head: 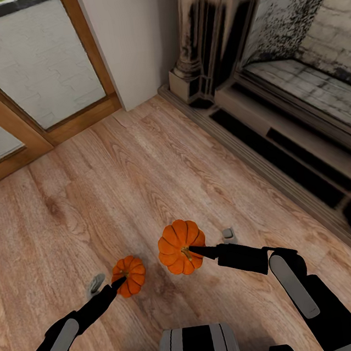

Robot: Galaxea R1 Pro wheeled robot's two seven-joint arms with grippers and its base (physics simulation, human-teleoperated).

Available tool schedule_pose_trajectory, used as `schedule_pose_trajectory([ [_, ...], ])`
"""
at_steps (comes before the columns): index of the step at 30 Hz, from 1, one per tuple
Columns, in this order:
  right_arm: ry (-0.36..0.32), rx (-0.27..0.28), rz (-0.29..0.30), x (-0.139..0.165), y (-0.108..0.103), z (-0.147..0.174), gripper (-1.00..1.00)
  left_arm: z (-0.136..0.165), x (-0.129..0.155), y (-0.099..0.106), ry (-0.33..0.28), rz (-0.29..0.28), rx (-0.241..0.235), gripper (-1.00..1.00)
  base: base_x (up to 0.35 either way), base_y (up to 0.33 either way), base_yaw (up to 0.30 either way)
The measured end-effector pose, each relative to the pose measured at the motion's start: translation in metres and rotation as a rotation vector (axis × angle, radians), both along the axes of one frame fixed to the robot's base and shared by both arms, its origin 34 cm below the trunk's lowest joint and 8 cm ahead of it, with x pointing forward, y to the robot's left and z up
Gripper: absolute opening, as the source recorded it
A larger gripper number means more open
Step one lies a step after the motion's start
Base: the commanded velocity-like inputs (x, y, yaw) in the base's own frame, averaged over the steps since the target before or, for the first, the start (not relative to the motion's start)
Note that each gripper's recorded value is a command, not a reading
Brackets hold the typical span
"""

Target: Place each of the two pumpkins and all three candles from the living room inside a cabinet in the living room (use any cabinet), then make sure every cabinet is closed, and position the cauldron so it is next to a table in the living room.

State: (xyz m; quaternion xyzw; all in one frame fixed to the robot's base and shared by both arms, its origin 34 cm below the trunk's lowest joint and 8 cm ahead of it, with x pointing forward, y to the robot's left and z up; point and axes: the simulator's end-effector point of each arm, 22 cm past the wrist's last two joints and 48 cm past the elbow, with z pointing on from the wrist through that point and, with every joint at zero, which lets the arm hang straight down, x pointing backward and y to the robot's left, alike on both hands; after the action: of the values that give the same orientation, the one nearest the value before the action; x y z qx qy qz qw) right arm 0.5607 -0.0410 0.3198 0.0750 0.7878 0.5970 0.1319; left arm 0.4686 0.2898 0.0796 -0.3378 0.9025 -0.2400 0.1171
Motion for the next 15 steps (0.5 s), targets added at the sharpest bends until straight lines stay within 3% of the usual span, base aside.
schedule_pose_trajectory([
  [15, 0.001, 0.0, 0.001, -0.0002, -0.0001, 0.0, -1.0, 0.0001, 0.0002, -0.0008, -0.003, -0.002, -0.001, 1.0, 0.0, 0.0, 0.0],
])
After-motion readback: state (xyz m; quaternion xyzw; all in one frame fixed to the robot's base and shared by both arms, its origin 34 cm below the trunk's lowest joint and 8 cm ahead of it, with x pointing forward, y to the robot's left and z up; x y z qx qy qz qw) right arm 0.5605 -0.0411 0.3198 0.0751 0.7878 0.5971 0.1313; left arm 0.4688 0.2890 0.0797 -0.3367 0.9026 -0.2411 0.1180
